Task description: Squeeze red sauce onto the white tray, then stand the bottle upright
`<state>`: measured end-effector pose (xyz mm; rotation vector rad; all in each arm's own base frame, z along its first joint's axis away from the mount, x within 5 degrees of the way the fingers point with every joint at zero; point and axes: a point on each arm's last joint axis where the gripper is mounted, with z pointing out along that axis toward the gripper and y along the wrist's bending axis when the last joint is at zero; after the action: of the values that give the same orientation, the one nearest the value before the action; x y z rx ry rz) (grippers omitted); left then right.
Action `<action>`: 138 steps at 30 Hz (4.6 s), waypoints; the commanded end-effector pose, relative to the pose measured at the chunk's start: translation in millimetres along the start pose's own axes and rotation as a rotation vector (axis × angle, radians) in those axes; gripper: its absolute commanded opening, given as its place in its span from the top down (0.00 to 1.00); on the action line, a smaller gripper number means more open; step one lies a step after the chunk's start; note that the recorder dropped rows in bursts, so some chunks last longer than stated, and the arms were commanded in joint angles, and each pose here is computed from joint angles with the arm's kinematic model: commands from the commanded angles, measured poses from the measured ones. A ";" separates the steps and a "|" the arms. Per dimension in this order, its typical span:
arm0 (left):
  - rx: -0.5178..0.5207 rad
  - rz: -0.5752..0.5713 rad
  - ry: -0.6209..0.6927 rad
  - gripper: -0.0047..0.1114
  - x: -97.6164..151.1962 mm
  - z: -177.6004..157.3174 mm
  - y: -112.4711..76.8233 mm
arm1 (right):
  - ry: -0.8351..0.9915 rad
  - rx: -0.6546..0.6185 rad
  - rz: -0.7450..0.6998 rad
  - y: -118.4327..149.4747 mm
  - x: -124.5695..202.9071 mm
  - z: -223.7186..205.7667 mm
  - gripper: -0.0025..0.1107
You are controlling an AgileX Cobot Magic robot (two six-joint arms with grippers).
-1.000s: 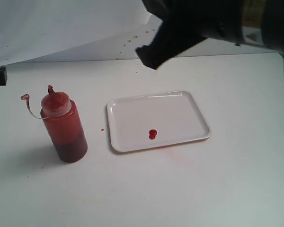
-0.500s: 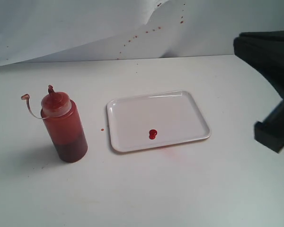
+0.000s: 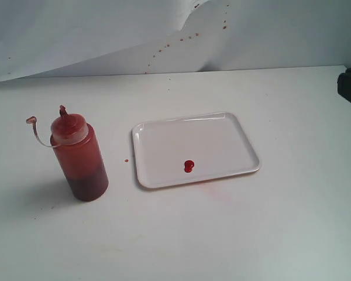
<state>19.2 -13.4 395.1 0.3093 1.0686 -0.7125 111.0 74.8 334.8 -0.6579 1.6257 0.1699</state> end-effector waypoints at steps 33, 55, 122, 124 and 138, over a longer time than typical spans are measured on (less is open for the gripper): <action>-0.183 0.075 -0.159 0.95 2.6 -35.6 -28.5 | 0.002 -0.009 0.021 1.1 1.3 -0.2 0.98; -0.560 0.153 0.464 0.95 171.5 -65.4 46.1 | 0.002 -0.009 0.021 1.1 1.3 -0.2 0.98; -0.741 0.163 0.653 0.95 190.6 -83.5 55.8 | 0.003 -0.010 0.025 1.2 1.4 -0.2 0.98; -0.741 0.163 0.653 0.95 190.6 -83.5 55.8 | 0.003 -0.010 0.025 1.2 1.4 -0.2 0.98; -0.741 0.163 0.653 0.95 190.6 -83.5 55.8 | -0.023 0.049 0.071 -9.0 0.3 -4.2 0.98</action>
<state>53.7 1.8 183.7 -0.0293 1.8223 -0.0201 111.4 72.8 335.5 -0.6254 1.6327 0.1875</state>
